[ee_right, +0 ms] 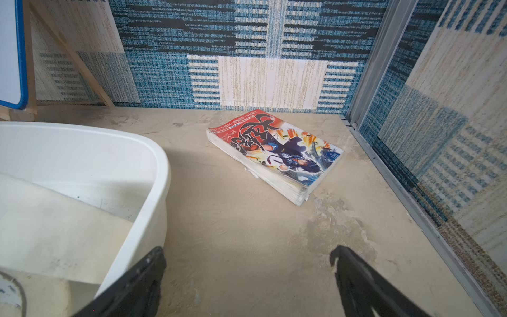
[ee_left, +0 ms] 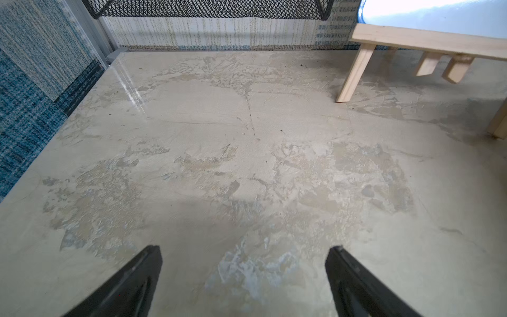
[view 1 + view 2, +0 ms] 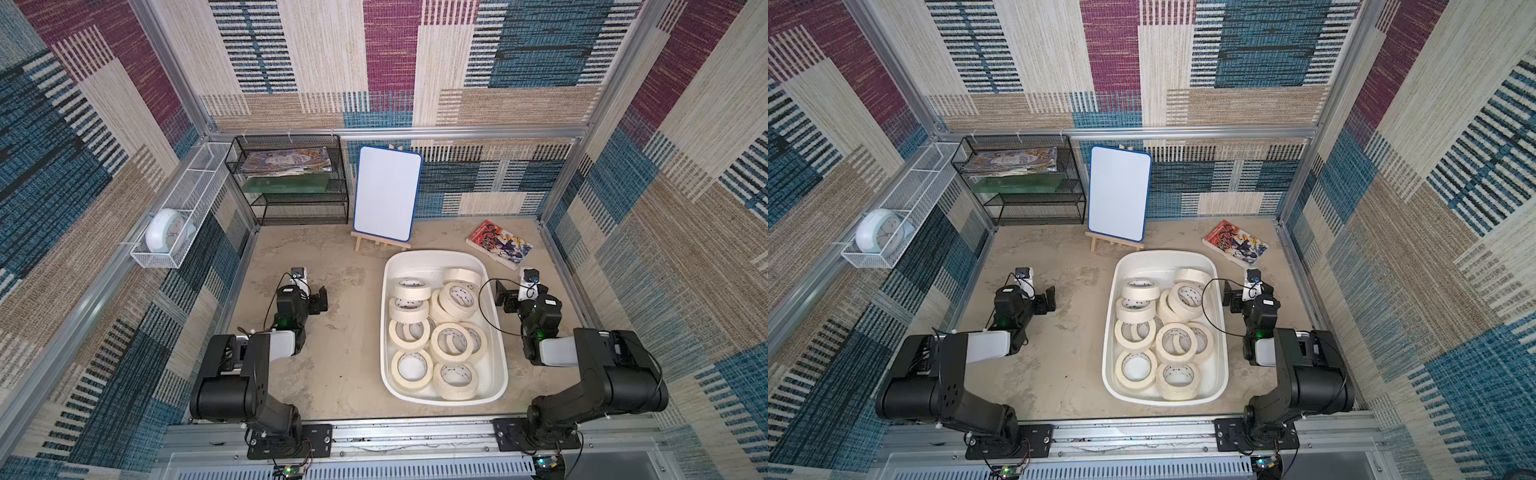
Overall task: Take out the art tape in the storage box
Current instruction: Pick up the art tape from the storage box.
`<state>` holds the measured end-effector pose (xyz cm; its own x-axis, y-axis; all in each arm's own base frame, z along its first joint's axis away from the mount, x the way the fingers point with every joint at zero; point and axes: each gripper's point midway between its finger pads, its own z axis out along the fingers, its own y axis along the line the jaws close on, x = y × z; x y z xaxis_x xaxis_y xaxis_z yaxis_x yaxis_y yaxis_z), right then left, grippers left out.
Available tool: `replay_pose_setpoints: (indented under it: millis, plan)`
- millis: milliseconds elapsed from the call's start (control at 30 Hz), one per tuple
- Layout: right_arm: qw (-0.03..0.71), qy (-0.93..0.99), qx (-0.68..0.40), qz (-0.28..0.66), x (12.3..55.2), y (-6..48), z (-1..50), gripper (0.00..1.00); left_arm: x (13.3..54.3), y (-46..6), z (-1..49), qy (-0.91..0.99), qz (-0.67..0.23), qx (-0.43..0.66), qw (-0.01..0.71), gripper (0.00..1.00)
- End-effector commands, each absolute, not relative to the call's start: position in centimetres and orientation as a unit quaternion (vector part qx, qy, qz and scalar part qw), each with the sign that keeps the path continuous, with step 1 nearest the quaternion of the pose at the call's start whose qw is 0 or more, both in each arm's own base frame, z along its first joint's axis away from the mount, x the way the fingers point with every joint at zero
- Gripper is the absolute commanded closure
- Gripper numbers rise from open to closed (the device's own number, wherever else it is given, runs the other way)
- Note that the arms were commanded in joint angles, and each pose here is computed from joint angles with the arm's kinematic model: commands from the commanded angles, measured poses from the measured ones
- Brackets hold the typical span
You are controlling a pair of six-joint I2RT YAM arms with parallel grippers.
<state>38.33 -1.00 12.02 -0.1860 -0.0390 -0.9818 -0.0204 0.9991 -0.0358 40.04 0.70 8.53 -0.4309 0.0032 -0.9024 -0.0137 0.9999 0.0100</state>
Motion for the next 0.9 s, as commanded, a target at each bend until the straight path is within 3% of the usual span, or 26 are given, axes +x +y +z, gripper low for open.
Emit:
replay_pose_setpoints:
  millis: [0,867]
  plan:
    - [0.644,0.765,-0.025,0.002,38.40,-0.52,12.43,0.00,40.31,0.72,9.13,0.840,0.010,-0.001,0.542,0.01]
    - [0.641,0.767,-0.026,0.004,38.55,-0.53,12.29,0.01,40.40,0.68,9.09,0.841,0.009,0.000,0.541,0.01]
